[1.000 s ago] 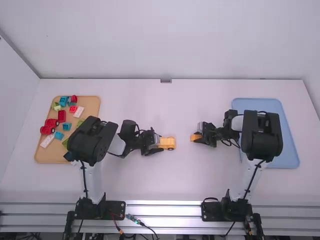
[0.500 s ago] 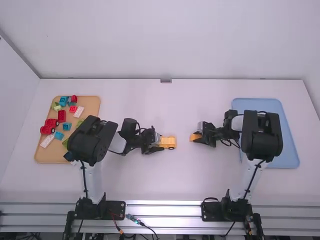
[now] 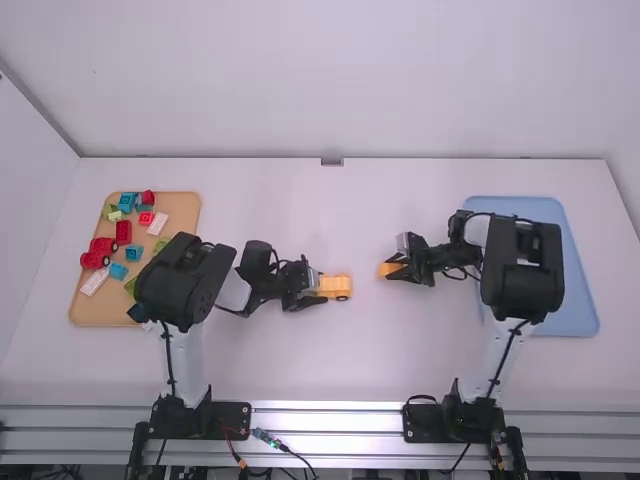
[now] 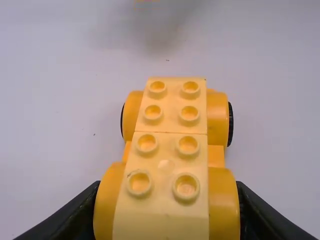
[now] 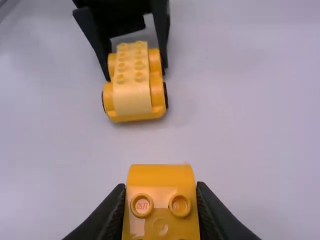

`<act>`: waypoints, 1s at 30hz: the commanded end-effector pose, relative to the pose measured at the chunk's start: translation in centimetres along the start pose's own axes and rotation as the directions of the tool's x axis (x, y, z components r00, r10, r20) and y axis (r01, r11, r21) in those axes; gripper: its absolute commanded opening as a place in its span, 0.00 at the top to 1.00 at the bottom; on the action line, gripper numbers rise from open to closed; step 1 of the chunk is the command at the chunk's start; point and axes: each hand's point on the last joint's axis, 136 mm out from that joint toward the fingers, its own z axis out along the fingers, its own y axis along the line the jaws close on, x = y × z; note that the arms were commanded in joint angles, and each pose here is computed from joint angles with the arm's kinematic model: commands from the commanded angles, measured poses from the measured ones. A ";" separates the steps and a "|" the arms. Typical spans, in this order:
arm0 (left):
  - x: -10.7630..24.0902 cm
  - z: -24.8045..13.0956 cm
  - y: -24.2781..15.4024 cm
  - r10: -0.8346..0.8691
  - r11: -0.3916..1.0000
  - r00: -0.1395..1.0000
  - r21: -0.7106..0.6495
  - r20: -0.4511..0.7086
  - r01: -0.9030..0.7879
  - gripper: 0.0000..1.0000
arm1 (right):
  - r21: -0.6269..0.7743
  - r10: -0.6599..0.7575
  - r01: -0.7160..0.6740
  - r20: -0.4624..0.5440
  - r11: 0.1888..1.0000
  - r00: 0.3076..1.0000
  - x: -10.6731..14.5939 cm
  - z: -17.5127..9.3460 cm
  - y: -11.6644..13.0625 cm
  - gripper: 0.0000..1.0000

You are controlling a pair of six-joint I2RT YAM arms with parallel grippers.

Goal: Assemble lego blocks to make yellow taxi

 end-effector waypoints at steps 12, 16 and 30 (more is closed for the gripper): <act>0.4 0.5 0.0 -0.043 0.999 0.999 0.026 -0.032 0.044 0.48 | -0.029 -0.045 0.045 0.006 0.999 0.999 -2.4 3.2 -1.9 1.00; 0.4 0.4 -0.2 -0.032 0.999 0.999 0.019 -0.026 0.033 0.49 | -0.025 -0.040 0.040 -0.005 0.999 0.999 -2.6 4.0 -2.4 1.00; 1.0 0.0 -1.5 0.002 1.000 1.000 0.017 -0.028 -0.001 0.54 | -0.006 -0.067 0.067 -0.108 0.998 0.992 -3.9 6.3 -2.6 1.00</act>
